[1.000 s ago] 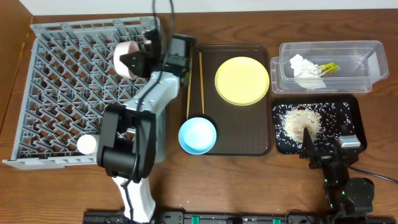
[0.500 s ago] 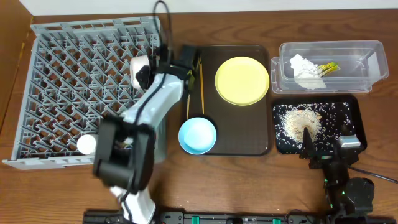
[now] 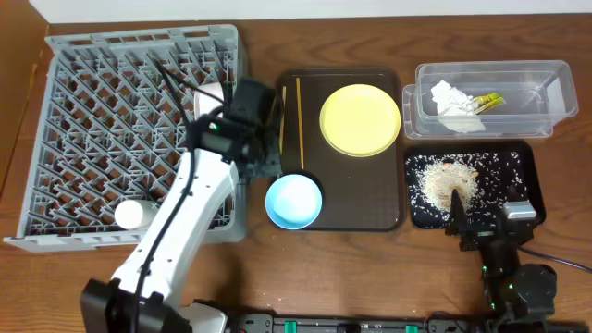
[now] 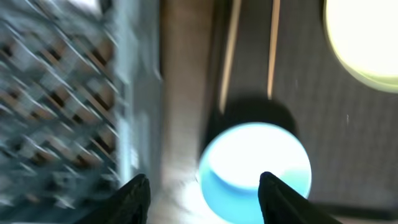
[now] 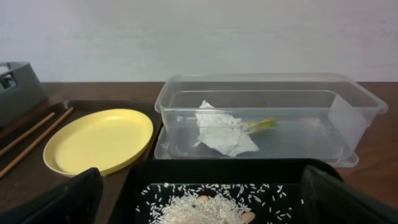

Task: Sort waste into correct bins and load items into the dishwasher
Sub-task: 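Reach the left gripper to the light-blue bowl and grasp it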

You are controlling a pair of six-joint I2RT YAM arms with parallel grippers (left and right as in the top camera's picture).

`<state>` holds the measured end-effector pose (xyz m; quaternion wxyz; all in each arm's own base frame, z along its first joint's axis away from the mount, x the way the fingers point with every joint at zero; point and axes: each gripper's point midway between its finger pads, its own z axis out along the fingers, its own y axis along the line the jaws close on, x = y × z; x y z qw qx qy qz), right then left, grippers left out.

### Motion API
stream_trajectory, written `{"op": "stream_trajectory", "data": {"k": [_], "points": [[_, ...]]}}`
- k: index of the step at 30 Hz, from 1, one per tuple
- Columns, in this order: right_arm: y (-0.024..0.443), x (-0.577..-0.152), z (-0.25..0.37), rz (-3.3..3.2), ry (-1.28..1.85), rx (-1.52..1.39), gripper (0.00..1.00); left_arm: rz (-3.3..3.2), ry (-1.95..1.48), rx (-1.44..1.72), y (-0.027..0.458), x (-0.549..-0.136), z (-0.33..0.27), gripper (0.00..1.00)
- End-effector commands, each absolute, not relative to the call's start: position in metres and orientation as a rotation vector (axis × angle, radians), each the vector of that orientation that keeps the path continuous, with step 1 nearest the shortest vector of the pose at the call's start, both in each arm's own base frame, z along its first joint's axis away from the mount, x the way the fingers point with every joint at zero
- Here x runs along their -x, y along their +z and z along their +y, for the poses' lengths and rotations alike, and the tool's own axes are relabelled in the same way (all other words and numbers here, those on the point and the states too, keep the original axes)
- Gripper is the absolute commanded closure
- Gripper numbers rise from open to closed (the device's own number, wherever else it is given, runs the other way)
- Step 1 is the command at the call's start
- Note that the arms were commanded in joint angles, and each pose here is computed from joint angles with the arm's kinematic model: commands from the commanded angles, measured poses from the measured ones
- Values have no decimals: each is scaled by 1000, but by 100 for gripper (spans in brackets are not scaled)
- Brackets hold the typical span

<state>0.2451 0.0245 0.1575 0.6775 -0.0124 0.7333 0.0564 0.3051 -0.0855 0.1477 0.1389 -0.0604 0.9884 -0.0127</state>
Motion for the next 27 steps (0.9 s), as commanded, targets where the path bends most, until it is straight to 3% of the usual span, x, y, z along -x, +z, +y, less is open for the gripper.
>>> {"op": "stream_trajectory", "data": {"k": [1, 9, 19, 21, 24, 27], "points": [[157, -245, 21, 1647, 107, 26, 1, 3002, -116, 206, 98, -277, -99, 44], [157, -245, 21, 1647, 107, 26, 1, 3086, -198, 191, 22, -257, -115, 44], [157, -245, 21, 1647, 108, 26, 1, 3072, -743, -42, 13, -255, -201, 59], [157, -245, 21, 1647, 107, 26, 1, 3050, -778, -83, 15, -256, -207, 64], [157, -245, 21, 1647, 107, 26, 1, 3003, -825, -131, 18, -262, -215, 89], [157, -245, 21, 1647, 107, 26, 1, 2967, -873, -168, 22, -266, -221, 92]]}}
